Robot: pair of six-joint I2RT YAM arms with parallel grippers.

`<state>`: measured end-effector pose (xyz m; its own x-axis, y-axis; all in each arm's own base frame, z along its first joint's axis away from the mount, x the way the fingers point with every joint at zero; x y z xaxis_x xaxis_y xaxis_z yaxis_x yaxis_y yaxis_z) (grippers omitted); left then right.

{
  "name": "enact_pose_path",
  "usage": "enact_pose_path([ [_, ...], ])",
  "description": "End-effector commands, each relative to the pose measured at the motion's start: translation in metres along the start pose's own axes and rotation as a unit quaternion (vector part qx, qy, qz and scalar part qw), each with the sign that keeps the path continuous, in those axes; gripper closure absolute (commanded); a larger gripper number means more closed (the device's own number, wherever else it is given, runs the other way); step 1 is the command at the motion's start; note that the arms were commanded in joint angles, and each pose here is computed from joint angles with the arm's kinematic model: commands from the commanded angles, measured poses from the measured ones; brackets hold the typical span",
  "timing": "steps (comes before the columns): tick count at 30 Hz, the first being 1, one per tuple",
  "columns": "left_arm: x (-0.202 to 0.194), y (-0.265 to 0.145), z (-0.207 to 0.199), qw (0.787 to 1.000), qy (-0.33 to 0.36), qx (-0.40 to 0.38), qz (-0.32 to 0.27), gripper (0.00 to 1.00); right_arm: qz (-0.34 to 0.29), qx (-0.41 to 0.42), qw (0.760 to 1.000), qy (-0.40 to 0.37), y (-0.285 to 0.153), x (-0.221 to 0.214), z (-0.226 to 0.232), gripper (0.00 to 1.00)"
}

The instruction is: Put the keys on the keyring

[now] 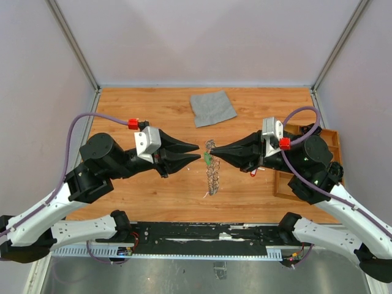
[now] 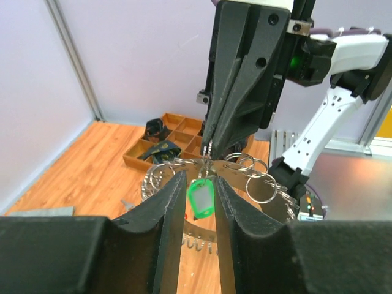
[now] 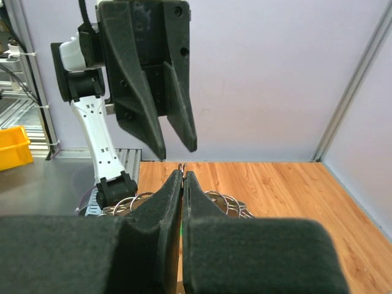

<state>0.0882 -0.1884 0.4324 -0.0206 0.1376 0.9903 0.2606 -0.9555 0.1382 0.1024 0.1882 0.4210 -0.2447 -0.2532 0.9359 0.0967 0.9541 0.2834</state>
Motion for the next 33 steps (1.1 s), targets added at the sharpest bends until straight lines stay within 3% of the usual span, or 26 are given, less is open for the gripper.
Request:
enact_pose_path([
  [1,0.009,-0.002,-0.001,0.999,0.000,0.006,-0.040,0.69,-0.041,0.029,0.998,-0.031,0.000,0.025,0.005,0.99],
  [22,-0.004,0.010,-0.006,0.998,-0.027,-0.040,-0.039,0.66,-0.053,0.053,0.997,-0.029,0.004,0.028,0.007,0.99],
  [33,-0.008,0.016,-0.005,0.998,-0.027,-0.044,-0.032,0.71,-0.060,0.061,0.996,-0.027,0.004,0.028,0.008,0.99],
])
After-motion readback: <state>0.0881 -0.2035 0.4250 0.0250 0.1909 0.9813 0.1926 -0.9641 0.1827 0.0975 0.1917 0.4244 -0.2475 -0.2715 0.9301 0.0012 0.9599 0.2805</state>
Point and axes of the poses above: each gripper's point midway between its finger pads, its own y axis out along the fingers, its own z axis along the line the jaws close on, x = y × z, the point moved 10 cm from there along -y, back along the fingers, and after that the axes turned 5 degrees about -y, right-handed, at the moved point
